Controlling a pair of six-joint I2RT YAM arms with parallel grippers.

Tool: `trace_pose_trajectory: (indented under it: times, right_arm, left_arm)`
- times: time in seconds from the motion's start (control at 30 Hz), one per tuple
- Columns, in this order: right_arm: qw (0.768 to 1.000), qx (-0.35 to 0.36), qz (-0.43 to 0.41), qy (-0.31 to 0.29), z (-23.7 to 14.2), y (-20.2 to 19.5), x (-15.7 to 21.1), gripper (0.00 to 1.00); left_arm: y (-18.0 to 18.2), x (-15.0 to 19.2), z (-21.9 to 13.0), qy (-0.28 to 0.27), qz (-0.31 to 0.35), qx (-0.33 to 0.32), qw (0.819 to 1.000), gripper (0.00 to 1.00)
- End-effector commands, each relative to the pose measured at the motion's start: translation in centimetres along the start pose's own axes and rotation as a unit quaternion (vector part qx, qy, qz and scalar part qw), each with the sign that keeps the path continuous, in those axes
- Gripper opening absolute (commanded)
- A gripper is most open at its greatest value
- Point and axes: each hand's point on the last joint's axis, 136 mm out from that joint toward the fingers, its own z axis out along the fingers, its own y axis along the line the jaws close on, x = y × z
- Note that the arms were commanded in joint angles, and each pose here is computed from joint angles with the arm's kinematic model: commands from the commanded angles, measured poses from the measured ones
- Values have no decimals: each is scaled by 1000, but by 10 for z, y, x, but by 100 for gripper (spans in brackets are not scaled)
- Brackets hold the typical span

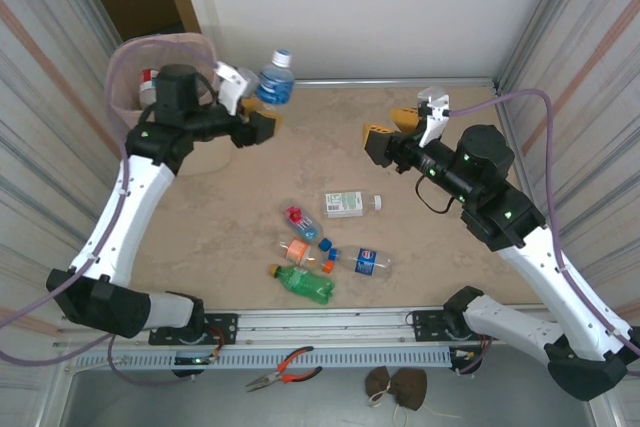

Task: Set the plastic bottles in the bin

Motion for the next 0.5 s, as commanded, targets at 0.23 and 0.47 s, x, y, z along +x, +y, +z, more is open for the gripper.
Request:
trace_pose_trajectory:
  times: [0.23,0.47]
  right_arm:
    - [1000,8,-2,11,9,-5,8,72]
    - [1000,14,-2,18,13,-7,12,72]
  left_arm:
    - [109,-13,-57,23,-77,-184,980,60]
    - [177,0,-77,39,-142,-253,956,60]
